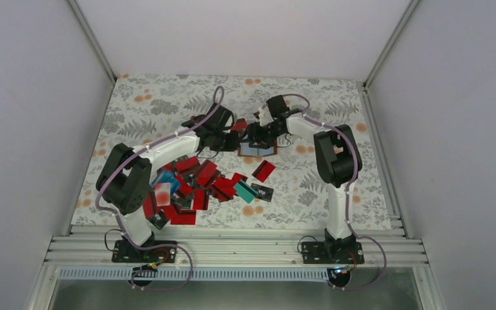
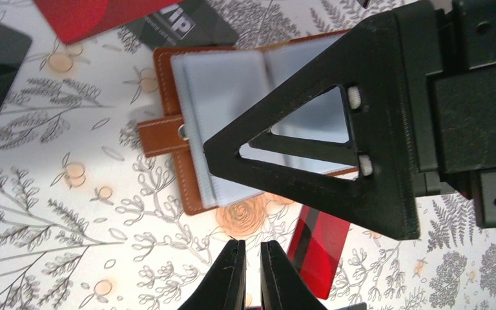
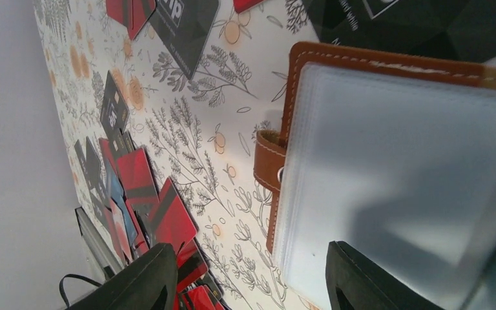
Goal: Put the credit cards into the card holder
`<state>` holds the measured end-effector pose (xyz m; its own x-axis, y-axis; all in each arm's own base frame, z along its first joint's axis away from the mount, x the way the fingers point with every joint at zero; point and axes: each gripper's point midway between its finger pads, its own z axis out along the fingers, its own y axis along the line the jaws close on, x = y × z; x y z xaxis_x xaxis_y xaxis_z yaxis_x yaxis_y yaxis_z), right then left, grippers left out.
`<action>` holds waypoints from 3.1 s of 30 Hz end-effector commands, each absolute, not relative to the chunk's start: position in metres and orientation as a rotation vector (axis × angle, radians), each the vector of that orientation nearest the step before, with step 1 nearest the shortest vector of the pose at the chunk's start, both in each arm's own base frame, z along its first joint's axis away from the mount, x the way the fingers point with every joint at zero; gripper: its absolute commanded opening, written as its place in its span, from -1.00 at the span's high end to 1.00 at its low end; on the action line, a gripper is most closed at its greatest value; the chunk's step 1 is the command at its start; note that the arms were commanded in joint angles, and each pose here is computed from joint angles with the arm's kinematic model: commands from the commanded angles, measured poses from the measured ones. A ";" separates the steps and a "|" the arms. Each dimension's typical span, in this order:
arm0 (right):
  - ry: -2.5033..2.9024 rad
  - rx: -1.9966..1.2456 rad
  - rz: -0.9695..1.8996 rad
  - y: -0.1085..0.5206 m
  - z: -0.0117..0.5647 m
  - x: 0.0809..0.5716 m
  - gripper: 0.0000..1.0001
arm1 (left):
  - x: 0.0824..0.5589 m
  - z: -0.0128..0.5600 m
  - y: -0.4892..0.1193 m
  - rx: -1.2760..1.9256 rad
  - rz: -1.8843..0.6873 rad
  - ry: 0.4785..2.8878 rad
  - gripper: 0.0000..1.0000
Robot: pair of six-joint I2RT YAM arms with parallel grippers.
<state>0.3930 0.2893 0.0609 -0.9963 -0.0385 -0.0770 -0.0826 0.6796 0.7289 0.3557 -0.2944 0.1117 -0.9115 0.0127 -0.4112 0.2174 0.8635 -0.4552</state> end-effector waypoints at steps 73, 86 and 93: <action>2.804 -0.767 0.857 0.331 0.025 0.233 -0.17 | 0.246 0.020 -0.212 -0.217 -0.322 2.791 0.68; 2.883 -0.660 0.998 0.329 0.031 0.214 -0.28 | 0.220 -0.008 -0.191 -0.254 -0.311 2.834 0.69; 2.956 -0.521 1.088 0.316 0.020 0.200 -0.28 | 0.217 -0.012 -0.191 -0.254 -0.328 2.832 0.69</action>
